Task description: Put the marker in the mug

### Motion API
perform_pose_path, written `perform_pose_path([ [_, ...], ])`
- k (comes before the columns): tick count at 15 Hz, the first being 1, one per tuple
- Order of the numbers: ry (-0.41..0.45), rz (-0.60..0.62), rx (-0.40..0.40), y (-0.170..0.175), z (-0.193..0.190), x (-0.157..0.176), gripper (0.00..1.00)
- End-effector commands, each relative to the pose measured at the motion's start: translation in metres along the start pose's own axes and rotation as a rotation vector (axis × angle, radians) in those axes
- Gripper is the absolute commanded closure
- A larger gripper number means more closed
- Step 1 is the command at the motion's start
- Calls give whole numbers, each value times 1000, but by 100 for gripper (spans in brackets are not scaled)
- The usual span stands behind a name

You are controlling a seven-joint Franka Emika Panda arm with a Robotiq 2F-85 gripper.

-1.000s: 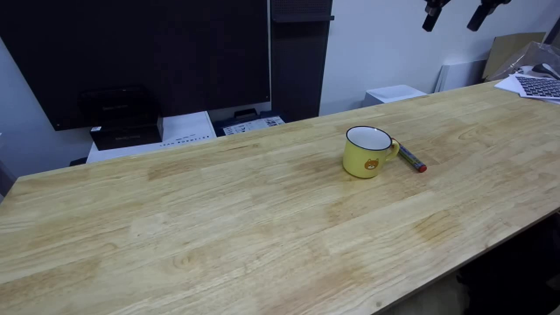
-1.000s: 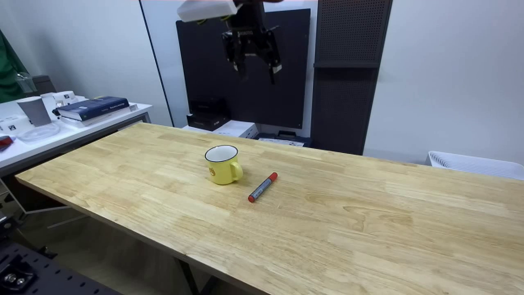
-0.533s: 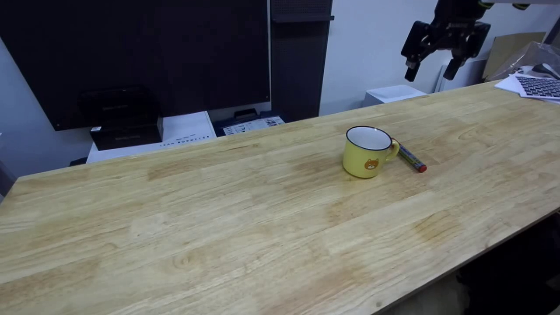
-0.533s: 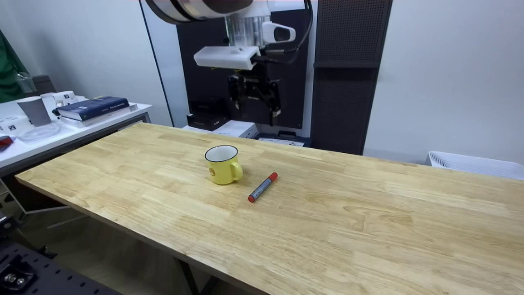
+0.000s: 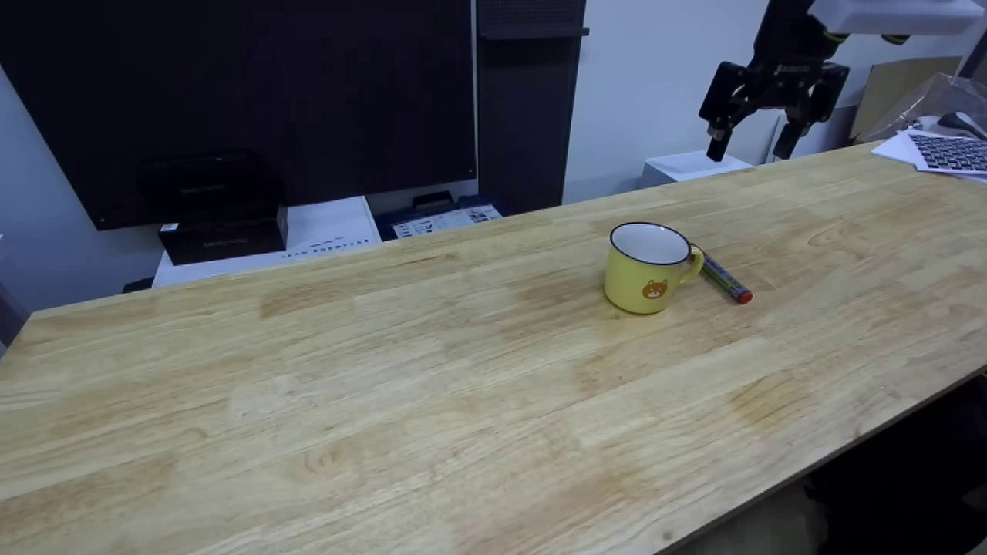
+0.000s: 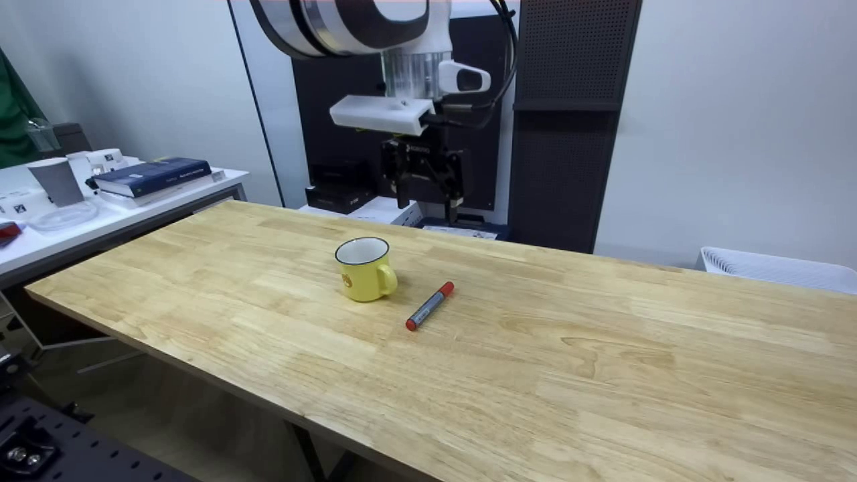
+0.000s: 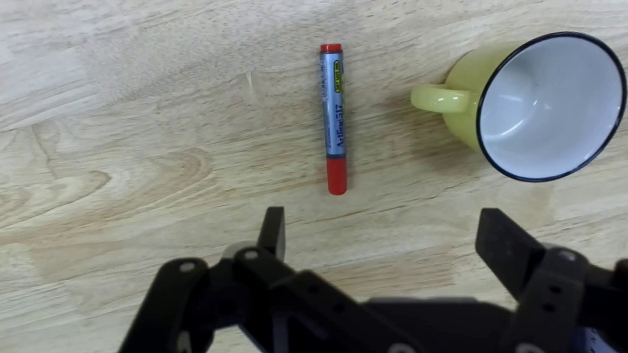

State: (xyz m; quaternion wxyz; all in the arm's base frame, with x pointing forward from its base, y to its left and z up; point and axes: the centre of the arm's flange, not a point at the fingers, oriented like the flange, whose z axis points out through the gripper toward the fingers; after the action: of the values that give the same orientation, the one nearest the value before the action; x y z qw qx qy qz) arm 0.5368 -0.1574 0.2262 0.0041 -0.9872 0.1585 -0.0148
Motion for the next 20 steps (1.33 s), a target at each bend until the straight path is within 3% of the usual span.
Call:
perform_pose_path([
  [1,-29,23,34,15,29,26,0],
  [6,-72,35,38,23,68,39,0],
  [11,-79,25,-7,-1,99,47,0],
  [20,-87,23,6,-4,140,28,0],
])
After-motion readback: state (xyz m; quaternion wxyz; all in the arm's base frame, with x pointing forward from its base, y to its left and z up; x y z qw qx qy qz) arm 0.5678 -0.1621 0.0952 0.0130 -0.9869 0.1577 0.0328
